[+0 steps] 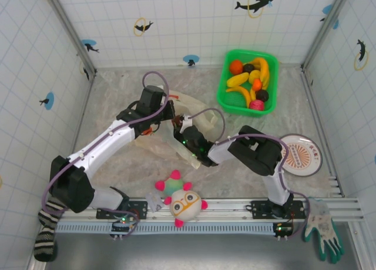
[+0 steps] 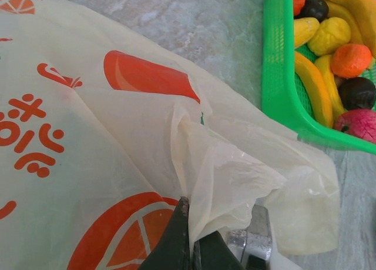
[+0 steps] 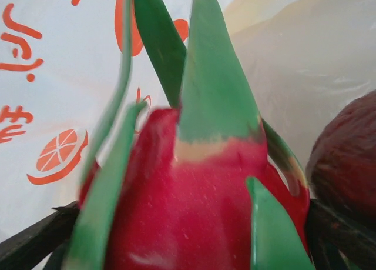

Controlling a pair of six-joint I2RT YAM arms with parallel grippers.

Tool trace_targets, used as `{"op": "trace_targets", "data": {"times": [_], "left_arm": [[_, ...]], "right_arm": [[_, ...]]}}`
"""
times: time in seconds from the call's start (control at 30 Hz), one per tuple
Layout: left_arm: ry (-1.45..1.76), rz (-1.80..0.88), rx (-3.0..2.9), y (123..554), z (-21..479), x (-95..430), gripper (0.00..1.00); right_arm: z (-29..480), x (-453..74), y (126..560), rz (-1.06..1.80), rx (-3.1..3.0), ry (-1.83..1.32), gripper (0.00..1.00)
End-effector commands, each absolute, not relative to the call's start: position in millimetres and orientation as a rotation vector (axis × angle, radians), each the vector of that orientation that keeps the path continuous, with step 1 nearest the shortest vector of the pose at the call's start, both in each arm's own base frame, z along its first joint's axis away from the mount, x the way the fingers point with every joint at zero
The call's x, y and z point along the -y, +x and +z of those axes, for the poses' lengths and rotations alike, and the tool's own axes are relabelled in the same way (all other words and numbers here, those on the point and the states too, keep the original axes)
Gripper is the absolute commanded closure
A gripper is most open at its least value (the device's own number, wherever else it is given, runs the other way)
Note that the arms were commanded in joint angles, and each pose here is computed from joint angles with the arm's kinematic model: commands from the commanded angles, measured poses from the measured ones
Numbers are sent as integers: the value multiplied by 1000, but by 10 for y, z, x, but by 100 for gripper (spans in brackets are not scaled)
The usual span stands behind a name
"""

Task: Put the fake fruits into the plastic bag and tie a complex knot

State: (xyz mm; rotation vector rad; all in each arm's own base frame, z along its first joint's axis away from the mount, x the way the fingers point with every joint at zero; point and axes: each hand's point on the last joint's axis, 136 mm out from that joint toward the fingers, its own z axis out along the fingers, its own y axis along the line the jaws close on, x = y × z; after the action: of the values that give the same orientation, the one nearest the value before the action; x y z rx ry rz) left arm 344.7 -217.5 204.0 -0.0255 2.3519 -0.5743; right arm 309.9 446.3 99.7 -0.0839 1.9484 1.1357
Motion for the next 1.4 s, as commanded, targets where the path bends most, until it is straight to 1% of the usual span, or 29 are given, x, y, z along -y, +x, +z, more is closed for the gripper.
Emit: {"op": "trace_targets", "data": {"times": [0.0, 0.33, 0.7, 0.83, 1.03, 1.37], "left_arm": [[-81, -529, -2342, 3441, 2070, 1992, 100], [-107, -520, -2344, 3423, 2031, 1851, 100], [-87, -498, -2329, 3382, 2050, 1789, 100], [-86, -486, -2331, 3376, 2038, 1770, 100], [-79, -488, -2323, 3402, 2070, 1787, 100], [-45, -502, -2320, 3423, 2082, 1838, 100]], "right_arm": [[1347, -4535, 3171, 1182, -1859, -67, 0], [1406, -4346, 3033, 1146, -1901, -119, 0], [1521, -3934, 2993, 1070, -1924, -91, 1], [1682, -3812, 2987, 1074, -1926, -98, 1], [2021, -3679, 2899, 1184, -1970, -90, 0], [2600, -3434, 2529, 1427, -2099, -192, 0]]}}
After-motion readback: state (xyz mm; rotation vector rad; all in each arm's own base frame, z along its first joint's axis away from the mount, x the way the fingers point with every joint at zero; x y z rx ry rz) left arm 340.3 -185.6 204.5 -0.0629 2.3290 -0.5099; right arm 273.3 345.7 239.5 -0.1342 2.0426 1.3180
